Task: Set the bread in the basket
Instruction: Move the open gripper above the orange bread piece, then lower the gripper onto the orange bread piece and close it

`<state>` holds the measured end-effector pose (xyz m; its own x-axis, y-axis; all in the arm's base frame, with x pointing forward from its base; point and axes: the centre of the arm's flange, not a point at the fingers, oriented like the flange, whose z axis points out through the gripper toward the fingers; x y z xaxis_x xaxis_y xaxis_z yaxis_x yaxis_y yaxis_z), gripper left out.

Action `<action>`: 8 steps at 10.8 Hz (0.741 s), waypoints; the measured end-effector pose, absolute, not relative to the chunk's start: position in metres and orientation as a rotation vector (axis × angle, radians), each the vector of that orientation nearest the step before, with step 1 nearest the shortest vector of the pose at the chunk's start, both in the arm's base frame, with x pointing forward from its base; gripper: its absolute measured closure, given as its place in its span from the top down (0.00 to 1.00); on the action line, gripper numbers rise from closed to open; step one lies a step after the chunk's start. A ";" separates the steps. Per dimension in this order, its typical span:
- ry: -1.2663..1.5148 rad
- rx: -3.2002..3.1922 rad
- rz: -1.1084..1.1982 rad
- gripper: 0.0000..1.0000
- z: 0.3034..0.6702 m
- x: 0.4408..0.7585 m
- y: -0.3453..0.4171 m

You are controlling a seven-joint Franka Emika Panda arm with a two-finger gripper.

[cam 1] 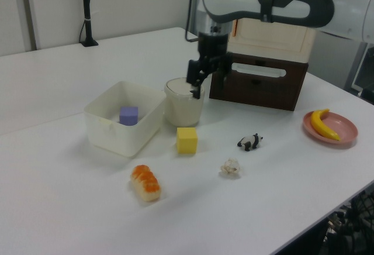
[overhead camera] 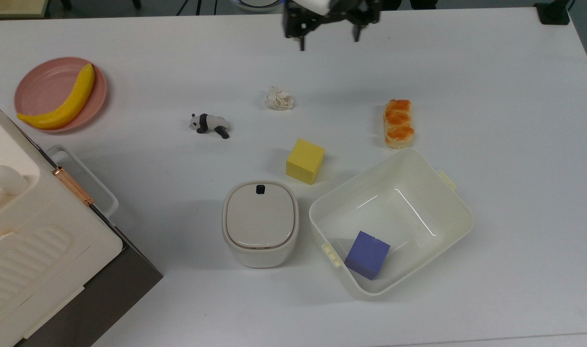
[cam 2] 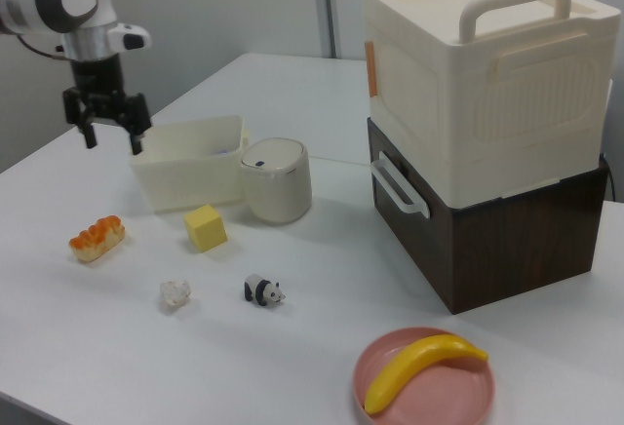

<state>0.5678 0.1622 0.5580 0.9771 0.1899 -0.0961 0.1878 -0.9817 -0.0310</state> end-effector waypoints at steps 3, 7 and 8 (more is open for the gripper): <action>-0.143 -3.080 0.185 1.00 0.528 0.564 0.228; 0.071 -3.095 0.168 1.00 0.443 0.571 0.308; 0.090 -3.113 0.186 1.00 0.416 0.573 0.319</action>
